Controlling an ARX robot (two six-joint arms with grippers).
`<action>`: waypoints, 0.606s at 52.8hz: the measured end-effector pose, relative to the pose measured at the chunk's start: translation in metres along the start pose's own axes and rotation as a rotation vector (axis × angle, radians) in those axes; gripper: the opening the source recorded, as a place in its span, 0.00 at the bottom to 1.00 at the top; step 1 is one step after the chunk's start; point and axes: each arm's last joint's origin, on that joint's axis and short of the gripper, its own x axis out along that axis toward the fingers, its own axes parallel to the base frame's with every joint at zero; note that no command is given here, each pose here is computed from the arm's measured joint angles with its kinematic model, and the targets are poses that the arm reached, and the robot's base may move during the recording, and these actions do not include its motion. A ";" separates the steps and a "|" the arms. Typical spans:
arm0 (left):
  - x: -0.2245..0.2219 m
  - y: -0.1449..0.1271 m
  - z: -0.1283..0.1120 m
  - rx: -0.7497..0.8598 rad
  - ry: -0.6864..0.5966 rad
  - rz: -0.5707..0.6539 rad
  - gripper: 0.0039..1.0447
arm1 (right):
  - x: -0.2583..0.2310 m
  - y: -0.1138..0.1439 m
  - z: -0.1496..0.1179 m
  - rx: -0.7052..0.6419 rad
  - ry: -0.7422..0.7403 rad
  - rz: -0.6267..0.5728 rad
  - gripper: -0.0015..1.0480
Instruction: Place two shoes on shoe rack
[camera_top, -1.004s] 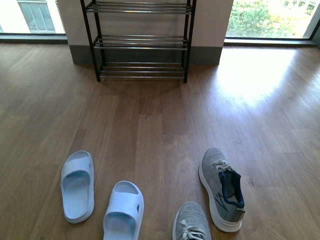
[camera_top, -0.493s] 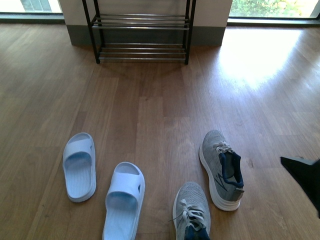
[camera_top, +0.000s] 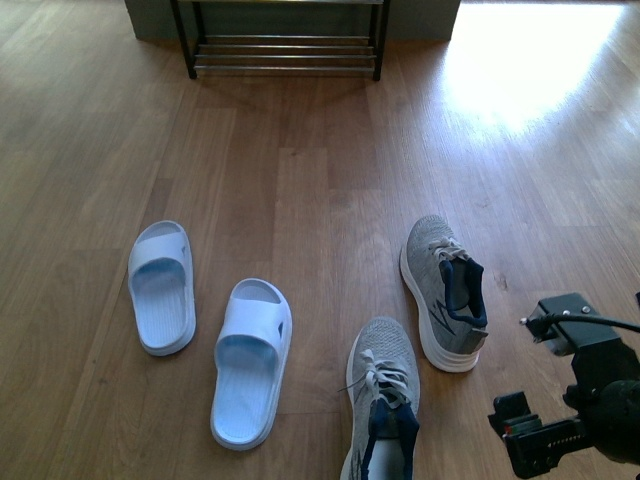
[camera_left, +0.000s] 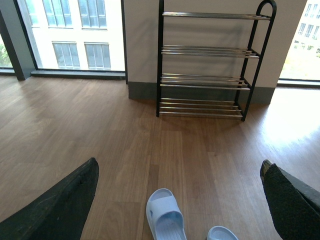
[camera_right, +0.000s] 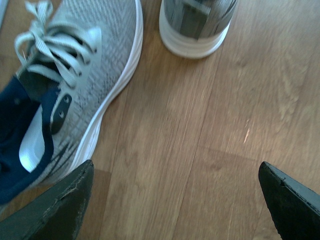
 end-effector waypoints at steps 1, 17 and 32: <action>0.000 0.000 0.000 0.000 0.000 0.000 0.91 | 0.003 0.001 -0.002 0.000 0.017 0.007 0.91; 0.000 0.000 0.000 0.000 0.000 0.000 0.91 | 0.042 0.008 -0.021 0.187 0.161 0.075 0.91; 0.000 0.000 0.000 0.000 0.000 0.000 0.91 | 0.061 0.007 -0.024 0.429 0.185 0.061 0.91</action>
